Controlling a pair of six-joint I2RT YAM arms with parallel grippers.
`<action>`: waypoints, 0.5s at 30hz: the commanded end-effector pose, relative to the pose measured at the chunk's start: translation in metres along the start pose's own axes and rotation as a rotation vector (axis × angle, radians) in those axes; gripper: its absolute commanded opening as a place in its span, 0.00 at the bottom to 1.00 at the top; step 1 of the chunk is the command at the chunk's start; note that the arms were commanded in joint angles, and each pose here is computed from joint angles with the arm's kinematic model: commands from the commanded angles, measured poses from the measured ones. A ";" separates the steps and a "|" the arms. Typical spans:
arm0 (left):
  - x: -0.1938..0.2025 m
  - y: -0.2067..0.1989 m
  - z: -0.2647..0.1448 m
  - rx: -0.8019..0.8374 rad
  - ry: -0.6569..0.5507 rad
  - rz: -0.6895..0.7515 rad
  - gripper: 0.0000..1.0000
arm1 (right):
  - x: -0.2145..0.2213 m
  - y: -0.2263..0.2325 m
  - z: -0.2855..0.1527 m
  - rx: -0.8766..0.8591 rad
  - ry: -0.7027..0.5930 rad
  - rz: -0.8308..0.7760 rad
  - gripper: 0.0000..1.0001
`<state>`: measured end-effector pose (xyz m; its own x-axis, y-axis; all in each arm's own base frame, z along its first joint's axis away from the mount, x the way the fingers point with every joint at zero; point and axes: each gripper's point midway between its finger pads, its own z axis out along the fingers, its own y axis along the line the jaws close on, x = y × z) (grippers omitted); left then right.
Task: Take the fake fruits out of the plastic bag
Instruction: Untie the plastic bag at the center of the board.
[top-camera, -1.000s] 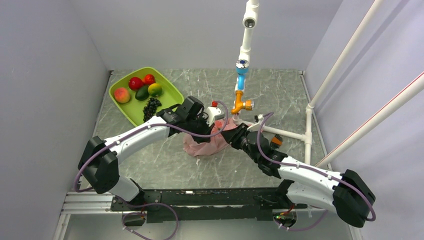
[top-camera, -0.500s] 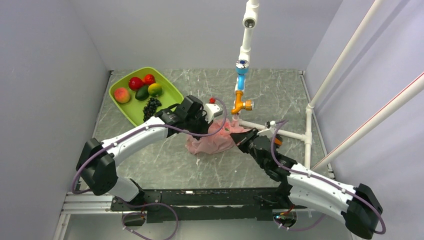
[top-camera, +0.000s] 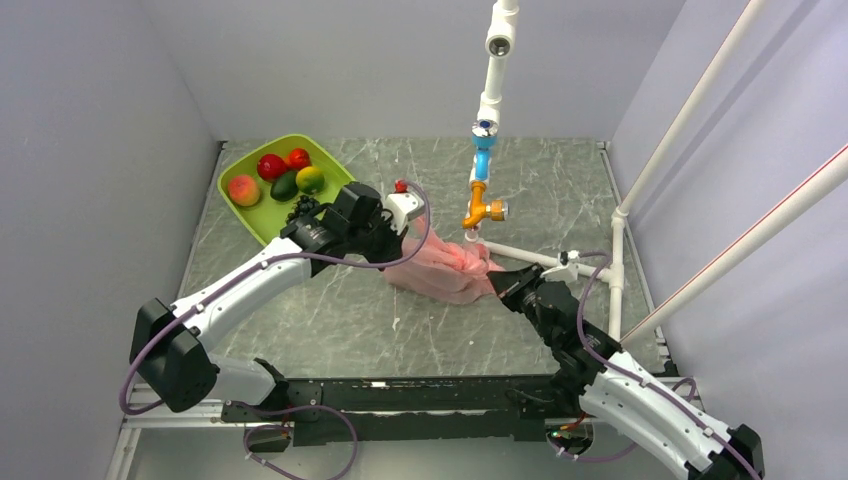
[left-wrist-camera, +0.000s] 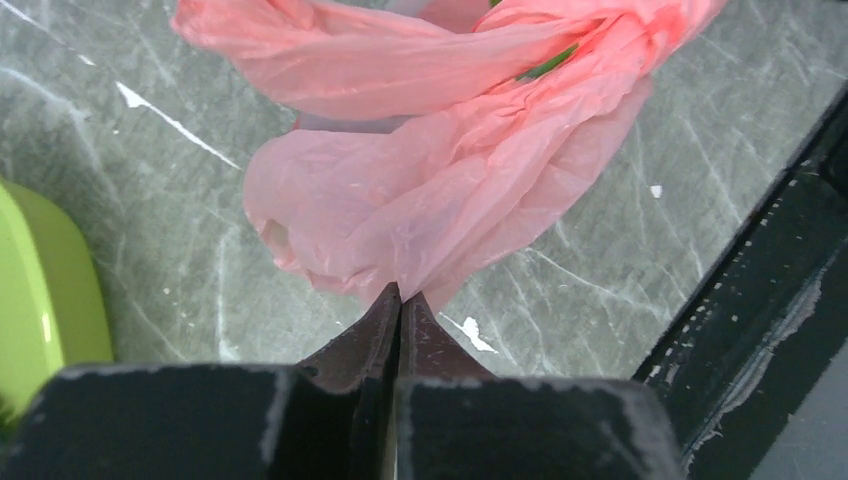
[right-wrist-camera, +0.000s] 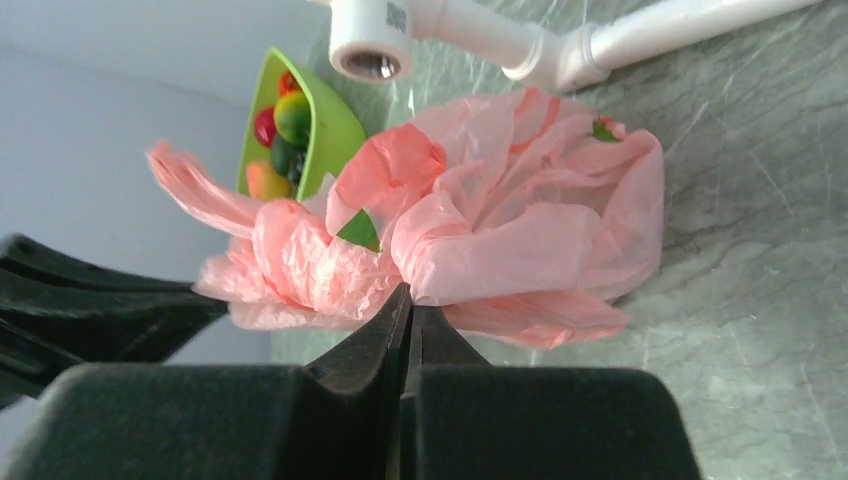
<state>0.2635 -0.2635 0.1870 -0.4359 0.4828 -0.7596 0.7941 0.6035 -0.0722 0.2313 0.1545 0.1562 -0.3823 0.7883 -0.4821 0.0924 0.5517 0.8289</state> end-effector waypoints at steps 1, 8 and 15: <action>-0.015 -0.014 -0.010 0.086 -0.072 0.032 0.16 | 0.024 0.013 -0.003 -0.146 0.141 -0.136 0.00; -0.030 -0.041 -0.023 0.219 -0.184 0.062 0.62 | 0.039 0.035 -0.007 -0.269 0.235 -0.220 0.00; -0.030 -0.058 -0.021 0.254 -0.204 0.108 0.63 | 0.048 0.052 -0.005 -0.339 0.284 -0.185 0.00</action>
<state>0.2284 -0.2842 0.2140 -0.3355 0.4102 -0.8481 0.8935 0.4238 -0.1485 0.2132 0.2051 0.1489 -0.6095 0.5570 -0.5641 -0.1871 0.5904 0.7851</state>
